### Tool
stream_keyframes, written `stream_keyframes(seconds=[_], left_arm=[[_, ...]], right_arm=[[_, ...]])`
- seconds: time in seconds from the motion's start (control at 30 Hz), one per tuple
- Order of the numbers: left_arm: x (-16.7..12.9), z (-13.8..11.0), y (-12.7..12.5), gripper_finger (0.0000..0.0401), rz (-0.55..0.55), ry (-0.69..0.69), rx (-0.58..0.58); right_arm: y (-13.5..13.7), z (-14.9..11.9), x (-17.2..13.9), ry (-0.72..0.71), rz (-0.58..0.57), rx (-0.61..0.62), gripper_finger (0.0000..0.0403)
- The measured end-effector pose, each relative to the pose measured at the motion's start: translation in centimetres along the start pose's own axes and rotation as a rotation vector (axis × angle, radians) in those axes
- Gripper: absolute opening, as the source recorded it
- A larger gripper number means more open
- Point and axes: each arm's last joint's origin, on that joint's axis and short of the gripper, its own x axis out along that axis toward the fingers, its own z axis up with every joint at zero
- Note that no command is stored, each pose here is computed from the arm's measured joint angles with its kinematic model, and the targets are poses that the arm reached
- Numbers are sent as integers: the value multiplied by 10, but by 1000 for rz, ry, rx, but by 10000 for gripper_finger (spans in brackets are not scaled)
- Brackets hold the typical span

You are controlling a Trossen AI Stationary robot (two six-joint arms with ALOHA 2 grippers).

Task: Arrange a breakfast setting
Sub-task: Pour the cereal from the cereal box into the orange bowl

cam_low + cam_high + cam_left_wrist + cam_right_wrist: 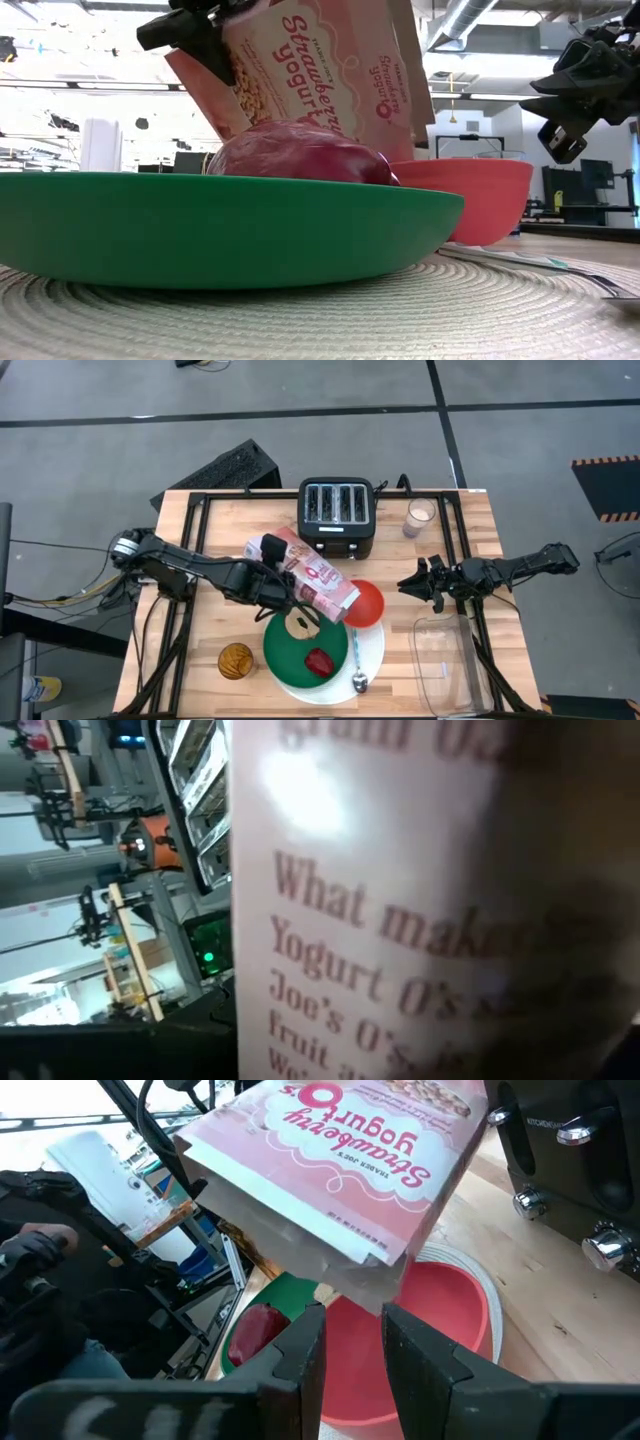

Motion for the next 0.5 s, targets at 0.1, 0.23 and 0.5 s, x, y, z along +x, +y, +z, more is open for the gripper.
stream_keyframes(seconds=[0.1, 0.23, 0.5], left_arm=[[-1, 0, 0, 196, 23, 2, 6], [-5, 1, -2, 196, 66, 0, 20], [-7, 2, -3, 196, 85, -8, 47]], right_arm=[[0, 0, 0, 0, 0, 0, 123], [0, 0, 0, 0, 0, 0, 123], [0, 0, 0, 0, 0, 0, 123]])
